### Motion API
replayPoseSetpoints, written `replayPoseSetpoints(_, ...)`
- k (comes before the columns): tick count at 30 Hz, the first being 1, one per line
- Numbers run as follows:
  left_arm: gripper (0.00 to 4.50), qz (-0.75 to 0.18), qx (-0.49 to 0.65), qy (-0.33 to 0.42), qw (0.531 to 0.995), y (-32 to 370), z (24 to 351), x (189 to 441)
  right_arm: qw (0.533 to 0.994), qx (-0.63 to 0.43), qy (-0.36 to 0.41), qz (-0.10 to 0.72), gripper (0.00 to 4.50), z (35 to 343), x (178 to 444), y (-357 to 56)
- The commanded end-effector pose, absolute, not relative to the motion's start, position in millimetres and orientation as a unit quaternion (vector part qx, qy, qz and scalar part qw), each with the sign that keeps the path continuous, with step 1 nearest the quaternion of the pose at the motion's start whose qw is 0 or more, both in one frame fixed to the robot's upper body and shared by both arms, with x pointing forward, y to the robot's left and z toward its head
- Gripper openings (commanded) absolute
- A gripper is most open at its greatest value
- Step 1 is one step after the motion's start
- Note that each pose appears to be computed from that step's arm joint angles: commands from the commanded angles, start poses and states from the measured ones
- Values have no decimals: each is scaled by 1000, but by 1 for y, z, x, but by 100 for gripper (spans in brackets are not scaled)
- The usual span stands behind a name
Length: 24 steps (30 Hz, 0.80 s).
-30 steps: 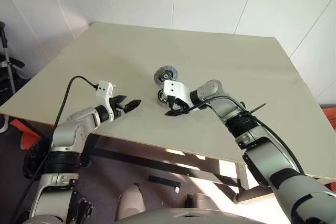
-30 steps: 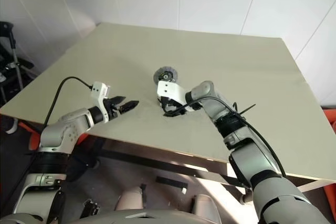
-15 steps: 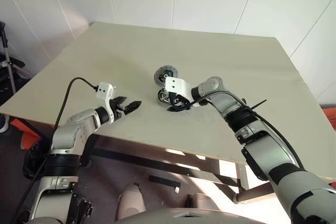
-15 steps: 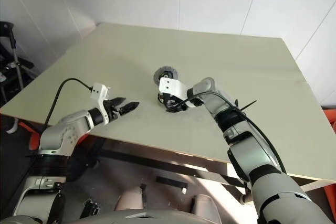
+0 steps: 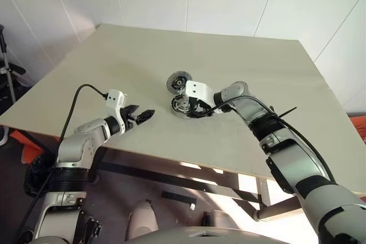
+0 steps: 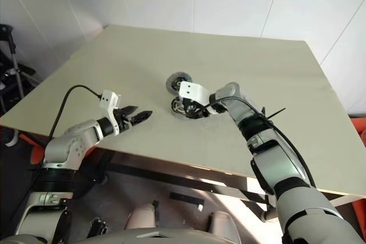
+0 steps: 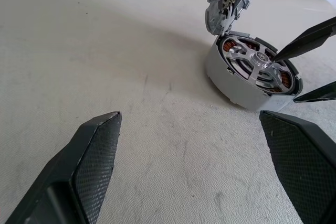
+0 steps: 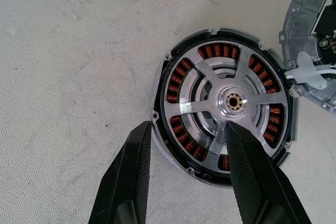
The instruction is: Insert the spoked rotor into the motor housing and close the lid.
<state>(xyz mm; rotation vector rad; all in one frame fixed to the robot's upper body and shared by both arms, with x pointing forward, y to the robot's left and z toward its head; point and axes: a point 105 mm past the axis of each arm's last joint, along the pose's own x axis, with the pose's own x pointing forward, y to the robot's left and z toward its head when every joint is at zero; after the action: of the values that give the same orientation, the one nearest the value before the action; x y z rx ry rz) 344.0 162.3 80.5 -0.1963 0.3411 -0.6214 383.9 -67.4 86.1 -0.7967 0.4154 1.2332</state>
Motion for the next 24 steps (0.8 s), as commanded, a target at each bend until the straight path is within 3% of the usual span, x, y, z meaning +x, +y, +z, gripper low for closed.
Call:
replayPoseSetpoints(1,447,-304,-88,146,937,166,93,346,719,-361,179,567,240,87,379,-65)
replayPoseSetpoints(15,447,-307,-88,146,936,165,94,349,716,-354,189,571,240,80,369,-64)
replayPoseSetpoints(18,447,-305,-88,146,937,166,94,348,714,-356,190,572,180,78,368,-63)
replayPoseSetpoints(22,447,-304,-89,146,937,166,94,348,713,-359,187,572,55,79,369,-62)
replayPoseSetpoints(24,447,-303,-89,145,938,166,93,347,714,-361,186,571,55,79,370,-62)
